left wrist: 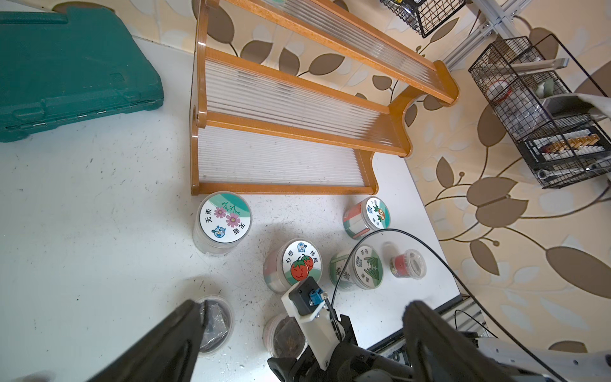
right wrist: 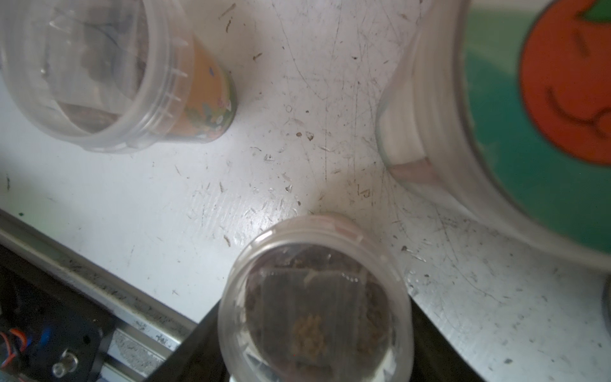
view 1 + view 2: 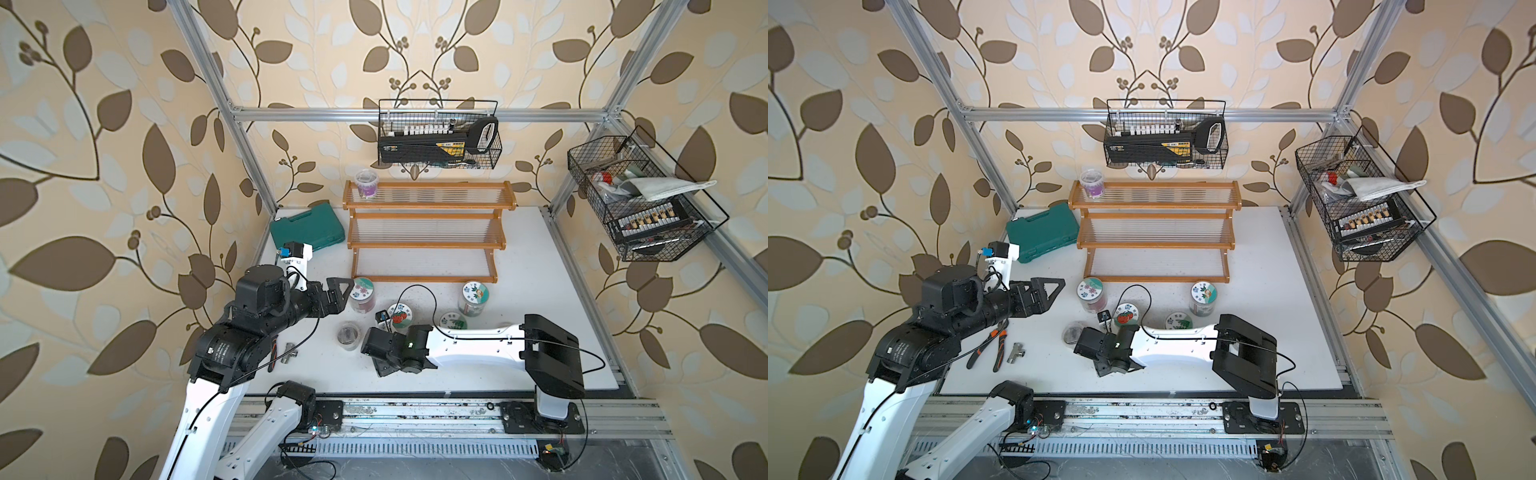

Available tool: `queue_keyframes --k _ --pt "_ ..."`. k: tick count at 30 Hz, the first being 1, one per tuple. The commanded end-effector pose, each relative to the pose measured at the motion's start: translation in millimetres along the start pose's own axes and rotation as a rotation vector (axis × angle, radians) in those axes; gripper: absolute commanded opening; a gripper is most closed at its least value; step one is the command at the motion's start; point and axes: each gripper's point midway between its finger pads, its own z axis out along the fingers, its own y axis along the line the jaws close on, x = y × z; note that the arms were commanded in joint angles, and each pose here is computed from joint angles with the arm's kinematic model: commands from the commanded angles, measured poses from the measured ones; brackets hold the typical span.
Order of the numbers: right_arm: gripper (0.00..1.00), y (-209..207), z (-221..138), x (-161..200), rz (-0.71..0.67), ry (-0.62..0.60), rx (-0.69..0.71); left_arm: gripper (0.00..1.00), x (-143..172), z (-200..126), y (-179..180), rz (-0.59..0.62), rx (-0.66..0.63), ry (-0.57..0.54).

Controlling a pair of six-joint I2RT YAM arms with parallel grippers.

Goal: Place the seed container on the shelf
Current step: Pick up the seed jar at the center of the board.

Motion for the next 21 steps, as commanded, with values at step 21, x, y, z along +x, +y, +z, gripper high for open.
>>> queue_keyframes --k 21 --pt "0.60 -59.9 -168.1 -37.1 -0.043 -0.086 -0.082 0.98 9.0 1.8 -98.0 0.208 0.677 0.053"
